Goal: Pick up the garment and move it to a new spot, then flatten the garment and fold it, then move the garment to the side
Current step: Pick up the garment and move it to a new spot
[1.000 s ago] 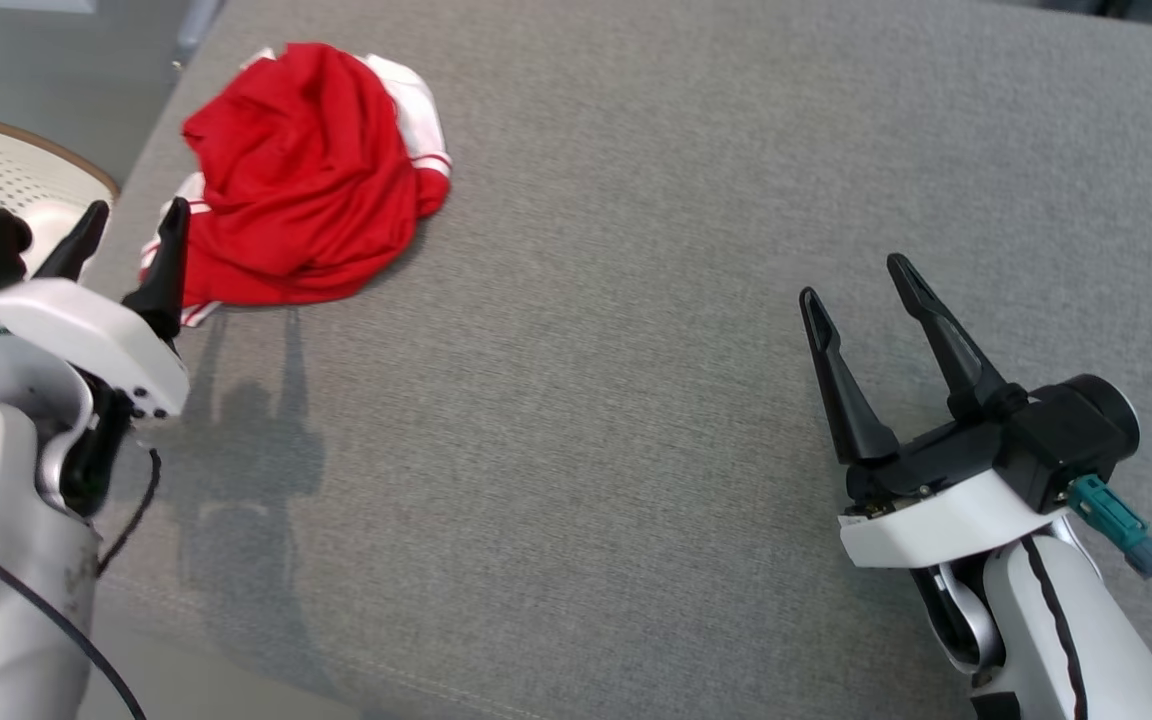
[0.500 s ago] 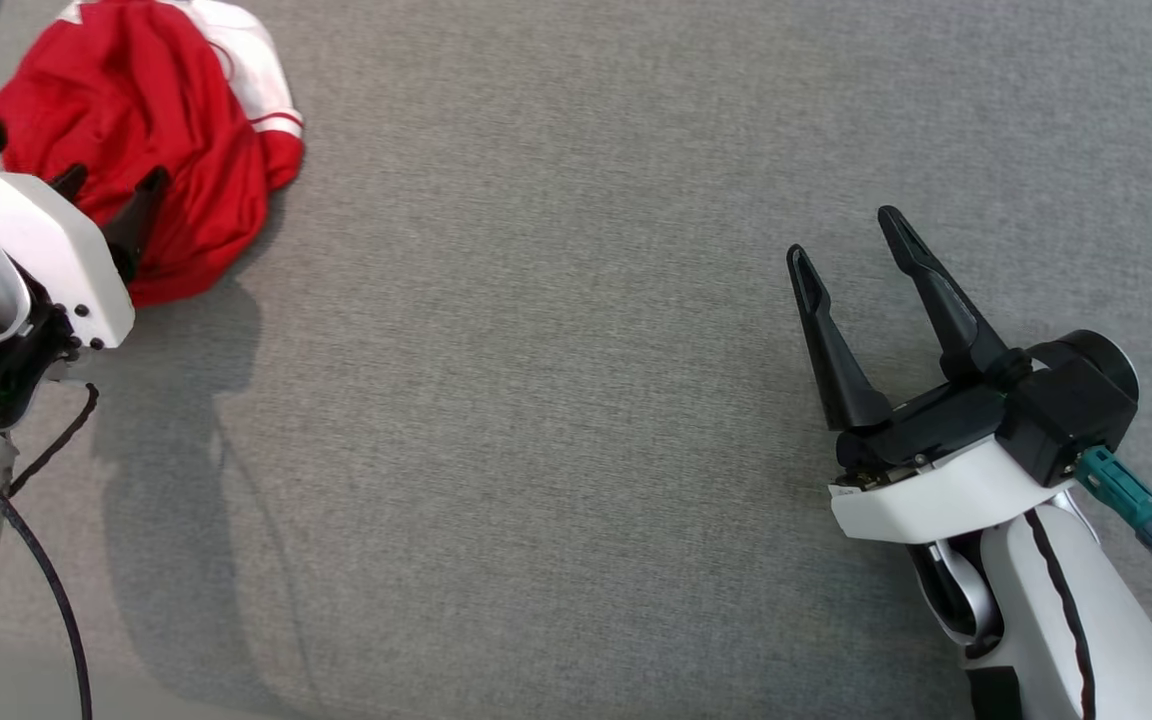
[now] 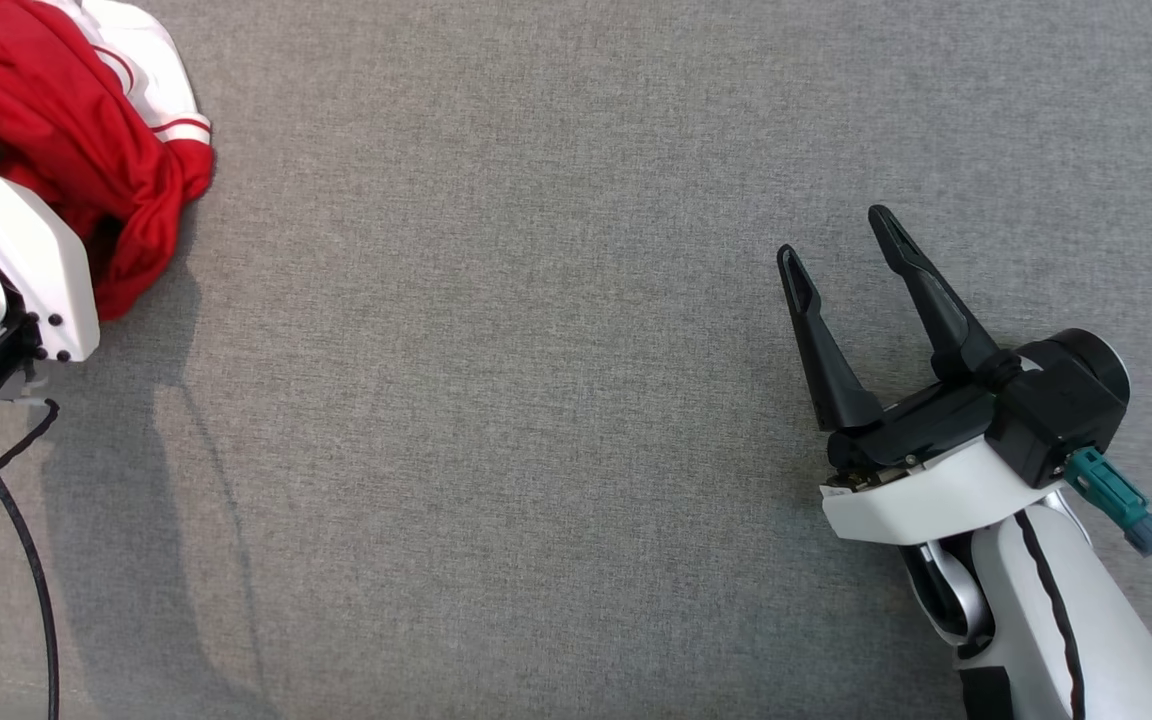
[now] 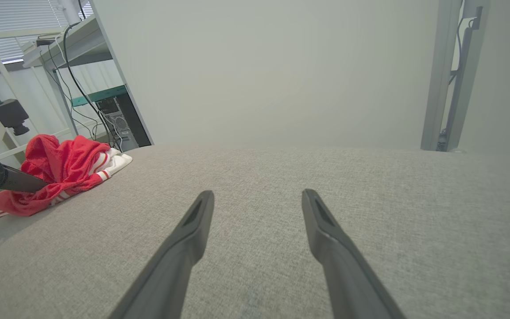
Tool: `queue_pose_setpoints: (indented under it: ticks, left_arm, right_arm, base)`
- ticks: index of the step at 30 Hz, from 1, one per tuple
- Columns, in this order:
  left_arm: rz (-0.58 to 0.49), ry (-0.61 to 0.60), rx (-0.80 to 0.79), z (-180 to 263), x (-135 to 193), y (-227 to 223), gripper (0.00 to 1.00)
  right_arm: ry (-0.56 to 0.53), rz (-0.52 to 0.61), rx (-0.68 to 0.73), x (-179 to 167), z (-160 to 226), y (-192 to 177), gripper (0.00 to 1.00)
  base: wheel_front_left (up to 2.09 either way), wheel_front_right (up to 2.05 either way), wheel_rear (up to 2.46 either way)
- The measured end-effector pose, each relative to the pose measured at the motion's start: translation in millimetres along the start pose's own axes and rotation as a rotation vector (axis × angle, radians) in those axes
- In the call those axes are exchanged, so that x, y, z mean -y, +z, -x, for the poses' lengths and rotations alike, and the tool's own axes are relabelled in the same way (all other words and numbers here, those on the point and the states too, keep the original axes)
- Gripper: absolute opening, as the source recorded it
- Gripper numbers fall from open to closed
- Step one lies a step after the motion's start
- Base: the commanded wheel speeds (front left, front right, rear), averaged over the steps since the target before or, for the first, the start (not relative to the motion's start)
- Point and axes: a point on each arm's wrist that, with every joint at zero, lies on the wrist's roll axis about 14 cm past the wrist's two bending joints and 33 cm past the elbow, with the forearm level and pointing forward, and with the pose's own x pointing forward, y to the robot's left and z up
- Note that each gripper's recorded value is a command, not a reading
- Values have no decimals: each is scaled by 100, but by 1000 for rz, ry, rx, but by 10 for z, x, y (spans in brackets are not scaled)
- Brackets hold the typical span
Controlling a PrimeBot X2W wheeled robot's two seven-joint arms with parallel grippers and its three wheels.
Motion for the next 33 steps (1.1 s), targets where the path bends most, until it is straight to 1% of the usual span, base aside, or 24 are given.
queue_pose_setpoints:
  ticks: [1,2,6,10,16,21,22,29,33]
  left_arm:
    - [-9,-4,-5,-1,15,-10,3]
    - [-13,-6,-8,3,16,-17,0]
    - [-9,1,23,56,-33,18,0]
    - [-12,15,118,178,-111,175,0]
    - [2,53,410,624,-284,685,0]
    - [22,46,664,1106,-293,1121,0]
    - [22,46,664,1106,-293,1121,0]
    - [31,-23,1003,1894,-87,1657,0]
    - [28,-100,1165,2345,168,1912,0]
  right_arm:
    - [-2,2,1,3,4,10,100]
    - [-3,3,3,3,6,21,100]
    - [-4,8,11,-11,11,74,100]
    - [3,13,20,-65,21,138,100]
    - [8,13,63,-176,57,393,100]
    - [8,22,98,-260,129,592,100]
    - [8,22,98,-260,129,592,100]
    - [9,42,155,-359,217,884,100]
    - [-5,56,190,-354,288,1054,100]
  base:
    - [0,0,0]
    - [0,0,0]
    - [0,0,0]
    - [0,0,0]
    - [0,0,0]
    - [0,0,0]
    - [0,0,0]
    - [0,0,0]
    - [0,0,0]
